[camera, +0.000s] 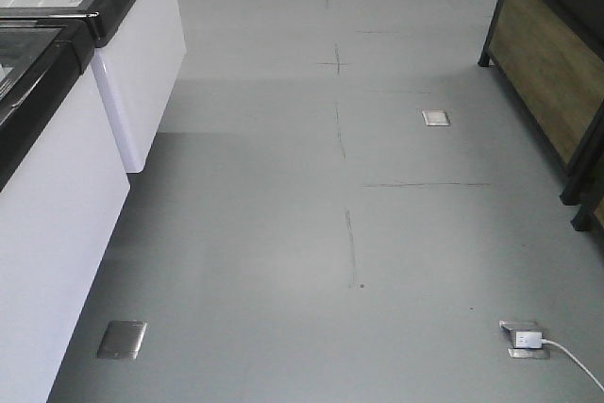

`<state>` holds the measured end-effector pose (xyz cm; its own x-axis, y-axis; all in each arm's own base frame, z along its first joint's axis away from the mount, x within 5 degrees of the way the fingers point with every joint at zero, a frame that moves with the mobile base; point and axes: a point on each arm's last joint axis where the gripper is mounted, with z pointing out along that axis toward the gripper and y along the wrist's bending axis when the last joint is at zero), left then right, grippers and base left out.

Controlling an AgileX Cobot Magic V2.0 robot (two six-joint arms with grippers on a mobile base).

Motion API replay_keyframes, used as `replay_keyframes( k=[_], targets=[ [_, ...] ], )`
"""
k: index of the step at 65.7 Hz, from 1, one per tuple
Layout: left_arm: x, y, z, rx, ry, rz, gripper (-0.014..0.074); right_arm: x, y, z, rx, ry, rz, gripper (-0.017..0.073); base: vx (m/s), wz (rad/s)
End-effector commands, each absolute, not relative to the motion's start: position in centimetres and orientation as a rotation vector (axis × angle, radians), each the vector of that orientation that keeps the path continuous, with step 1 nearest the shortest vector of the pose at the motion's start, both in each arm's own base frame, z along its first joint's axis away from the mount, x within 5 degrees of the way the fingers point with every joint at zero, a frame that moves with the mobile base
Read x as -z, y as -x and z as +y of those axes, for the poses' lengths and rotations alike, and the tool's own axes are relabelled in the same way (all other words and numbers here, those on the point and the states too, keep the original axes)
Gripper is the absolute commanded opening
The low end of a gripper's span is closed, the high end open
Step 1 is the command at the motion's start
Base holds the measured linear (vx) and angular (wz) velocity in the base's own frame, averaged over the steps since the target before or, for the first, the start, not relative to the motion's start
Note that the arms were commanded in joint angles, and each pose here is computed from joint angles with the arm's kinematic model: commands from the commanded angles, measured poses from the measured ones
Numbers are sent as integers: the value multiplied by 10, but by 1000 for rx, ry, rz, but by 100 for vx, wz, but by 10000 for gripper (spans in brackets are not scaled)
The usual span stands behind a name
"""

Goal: Left arm holds basket, right arm returns cookies

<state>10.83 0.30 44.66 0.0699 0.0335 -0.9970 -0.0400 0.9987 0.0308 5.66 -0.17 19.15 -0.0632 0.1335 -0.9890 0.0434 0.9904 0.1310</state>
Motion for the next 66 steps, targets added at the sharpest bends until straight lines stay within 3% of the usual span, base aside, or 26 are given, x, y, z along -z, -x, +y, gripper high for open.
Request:
replay_keyframes(
  k=[1, 16, 24, 36, 56, 66],
  targets=[
    [-464, -106, 0, 19, 31, 1389, 204, -192, -57, -2, -62, -127, 1578, -3, 0, 0],
    [-463, -106, 0, 43, 50, 1394, 542, -192, -57, -2, -62, -127, 1578, -3, 0, 0],
    [-468, -105, 0, 35, 35, 1343, 637, -192, -57, -2, -62, -127, 1578, -3, 0, 0],
    [-470, -105, 0, 26, 24, 1318, 624, -192, -57, -2, -62, -127, 1578, -3, 0, 0],
    [-462, -108, 8, -168, -15, 1404, 554, -192, -57, -2, -62, -127, 1578, -3, 0, 0],
    [-460, -107, 18, -217, 102, 1426, 554, -192, -57, -2, -62, -127, 1578, -3, 0, 0]
  ],
)
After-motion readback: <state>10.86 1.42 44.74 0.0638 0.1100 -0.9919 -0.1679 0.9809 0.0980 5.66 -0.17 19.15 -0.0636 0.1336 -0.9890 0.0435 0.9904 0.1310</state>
